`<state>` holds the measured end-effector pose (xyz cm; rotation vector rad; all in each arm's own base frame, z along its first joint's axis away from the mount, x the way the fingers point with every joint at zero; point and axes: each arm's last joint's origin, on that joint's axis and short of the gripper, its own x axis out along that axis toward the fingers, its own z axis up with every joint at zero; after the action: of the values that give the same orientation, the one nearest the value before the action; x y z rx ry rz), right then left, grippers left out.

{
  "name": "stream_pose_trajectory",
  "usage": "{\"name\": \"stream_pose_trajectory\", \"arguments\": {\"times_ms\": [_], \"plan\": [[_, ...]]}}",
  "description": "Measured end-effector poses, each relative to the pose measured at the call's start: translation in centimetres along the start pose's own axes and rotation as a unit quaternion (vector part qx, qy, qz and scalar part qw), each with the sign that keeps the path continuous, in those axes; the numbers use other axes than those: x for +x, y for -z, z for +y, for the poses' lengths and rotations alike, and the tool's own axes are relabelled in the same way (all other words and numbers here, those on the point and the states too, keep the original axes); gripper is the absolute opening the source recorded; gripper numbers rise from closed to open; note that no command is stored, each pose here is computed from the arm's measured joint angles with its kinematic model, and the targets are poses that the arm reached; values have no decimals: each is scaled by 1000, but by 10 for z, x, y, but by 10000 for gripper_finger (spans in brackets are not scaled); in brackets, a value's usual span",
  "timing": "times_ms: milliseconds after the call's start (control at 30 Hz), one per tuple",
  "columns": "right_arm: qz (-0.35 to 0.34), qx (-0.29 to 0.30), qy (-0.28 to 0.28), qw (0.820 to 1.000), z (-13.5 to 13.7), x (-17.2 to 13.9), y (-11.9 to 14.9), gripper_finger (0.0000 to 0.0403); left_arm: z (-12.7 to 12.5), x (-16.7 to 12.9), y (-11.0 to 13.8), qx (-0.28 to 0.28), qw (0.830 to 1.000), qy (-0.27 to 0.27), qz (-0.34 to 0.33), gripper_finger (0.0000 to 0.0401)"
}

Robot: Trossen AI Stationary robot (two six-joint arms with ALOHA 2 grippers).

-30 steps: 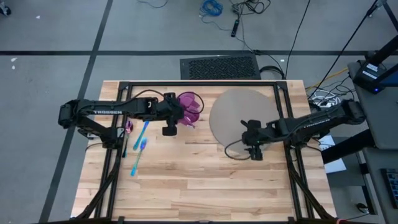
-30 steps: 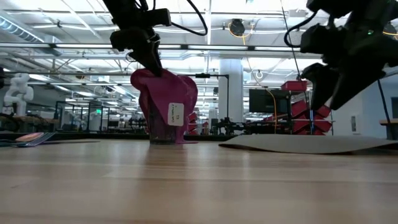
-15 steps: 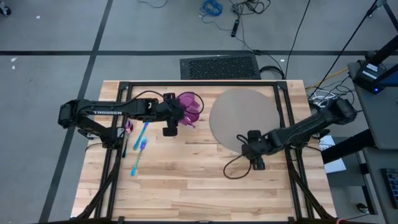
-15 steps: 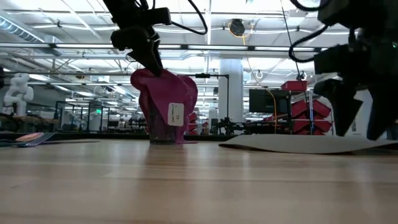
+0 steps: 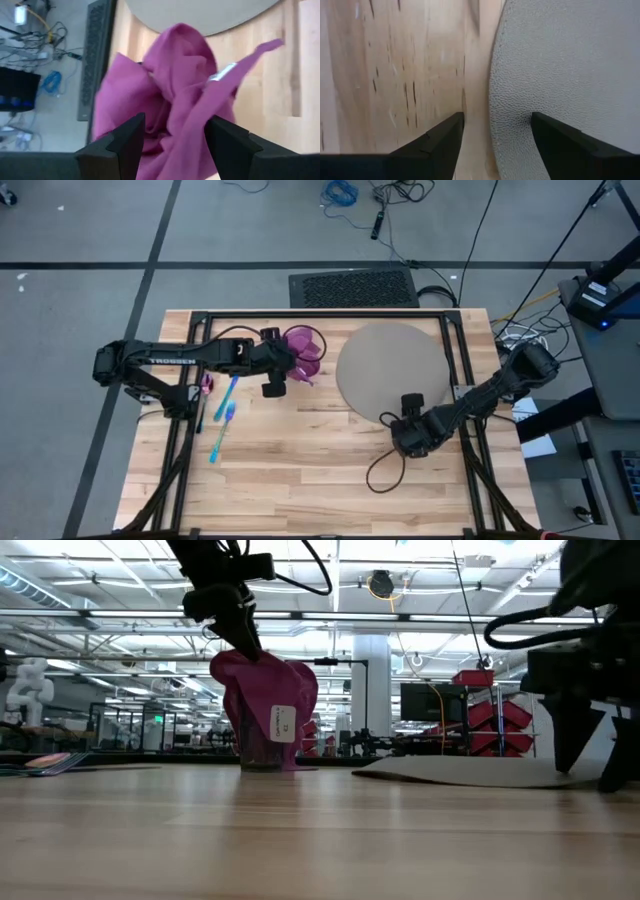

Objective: Set table place
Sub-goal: Fold the pink table napkin

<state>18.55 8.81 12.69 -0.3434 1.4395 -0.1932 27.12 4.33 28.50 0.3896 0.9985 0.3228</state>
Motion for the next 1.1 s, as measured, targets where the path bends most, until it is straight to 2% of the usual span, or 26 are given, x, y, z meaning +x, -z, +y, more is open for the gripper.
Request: {"name": "stream_pose_trajectory", "arguments": {"times_ms": [167, 367, 533, 900, 1100], "plan": [[-4, 3, 65, 998, 2, 0, 7, 195, 2, -17, -15, 6, 999, -24, -33, 187], [6, 3, 112, 994, -3, 3, 12, 163, 4, -36, -31, 10, 997, -39, -66, 187], [13, 10, 114, 993, -3, 7, 10, 149, 0, -42, -35, 15, 996, -37, -76, 187], [-6, 2, 96, 995, 2, 5, 8, 154, 2, -37, -22, 32, 999, -39, -19, 187], [-69, 20, 51, 996, 6, -10, -12, 187, 1, -34, -15, 30, 999, 28, 0, 187]]}}
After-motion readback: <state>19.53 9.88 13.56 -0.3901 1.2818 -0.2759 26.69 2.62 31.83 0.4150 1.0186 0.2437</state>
